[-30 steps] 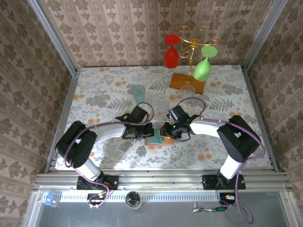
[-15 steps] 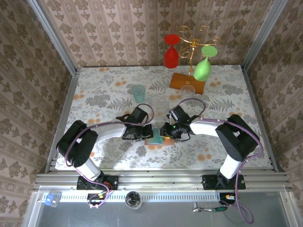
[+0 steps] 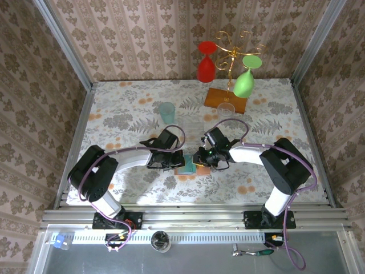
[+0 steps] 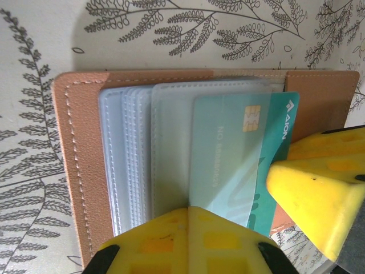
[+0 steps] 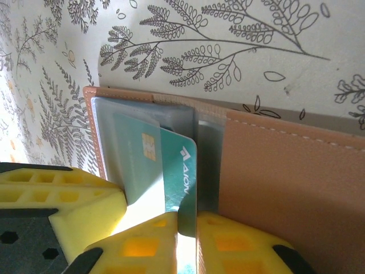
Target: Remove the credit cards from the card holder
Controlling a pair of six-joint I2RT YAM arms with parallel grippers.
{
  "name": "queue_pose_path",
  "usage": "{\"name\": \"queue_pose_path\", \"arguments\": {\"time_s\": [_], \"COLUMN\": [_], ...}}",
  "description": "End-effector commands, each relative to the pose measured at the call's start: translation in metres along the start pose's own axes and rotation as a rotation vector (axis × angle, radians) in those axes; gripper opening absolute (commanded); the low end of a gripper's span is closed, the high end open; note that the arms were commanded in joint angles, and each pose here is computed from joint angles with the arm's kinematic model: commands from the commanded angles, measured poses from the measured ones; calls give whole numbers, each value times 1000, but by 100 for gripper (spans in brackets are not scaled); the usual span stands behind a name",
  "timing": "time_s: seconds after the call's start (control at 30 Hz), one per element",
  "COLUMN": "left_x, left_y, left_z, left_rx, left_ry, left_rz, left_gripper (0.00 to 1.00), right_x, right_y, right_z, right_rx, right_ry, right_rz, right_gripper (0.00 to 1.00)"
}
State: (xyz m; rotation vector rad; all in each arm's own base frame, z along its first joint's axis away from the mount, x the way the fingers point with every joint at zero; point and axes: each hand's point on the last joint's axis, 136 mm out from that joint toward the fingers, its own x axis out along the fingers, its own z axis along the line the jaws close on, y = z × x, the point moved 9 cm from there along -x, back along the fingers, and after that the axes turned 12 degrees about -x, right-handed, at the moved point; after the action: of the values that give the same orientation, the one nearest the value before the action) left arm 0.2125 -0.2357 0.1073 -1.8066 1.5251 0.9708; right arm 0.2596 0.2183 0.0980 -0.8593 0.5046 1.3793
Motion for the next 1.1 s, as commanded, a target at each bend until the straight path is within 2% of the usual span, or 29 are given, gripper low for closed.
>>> {"name": "queue_pose_path", "arguments": {"time_s": [0.0,0.57,1.07], "left_x": [4,0,-17], "left_y": [2,0,-6], "left_z": [15,13,-5], "left_rx": [-23,-21,-35], "left_ry": [-58,-46,112], "left_rz": [13,6,-47], "left_gripper": [0,1,4], "right_x": [1,-30,-64], "right_y": [3,5,-8], "right_z": [-4,-3,19], "right_rx": [23,-30,-130], "right_ry": [-5,89,122], "right_rz": [8,-2,-53], "right_gripper": [12,7,3]}}
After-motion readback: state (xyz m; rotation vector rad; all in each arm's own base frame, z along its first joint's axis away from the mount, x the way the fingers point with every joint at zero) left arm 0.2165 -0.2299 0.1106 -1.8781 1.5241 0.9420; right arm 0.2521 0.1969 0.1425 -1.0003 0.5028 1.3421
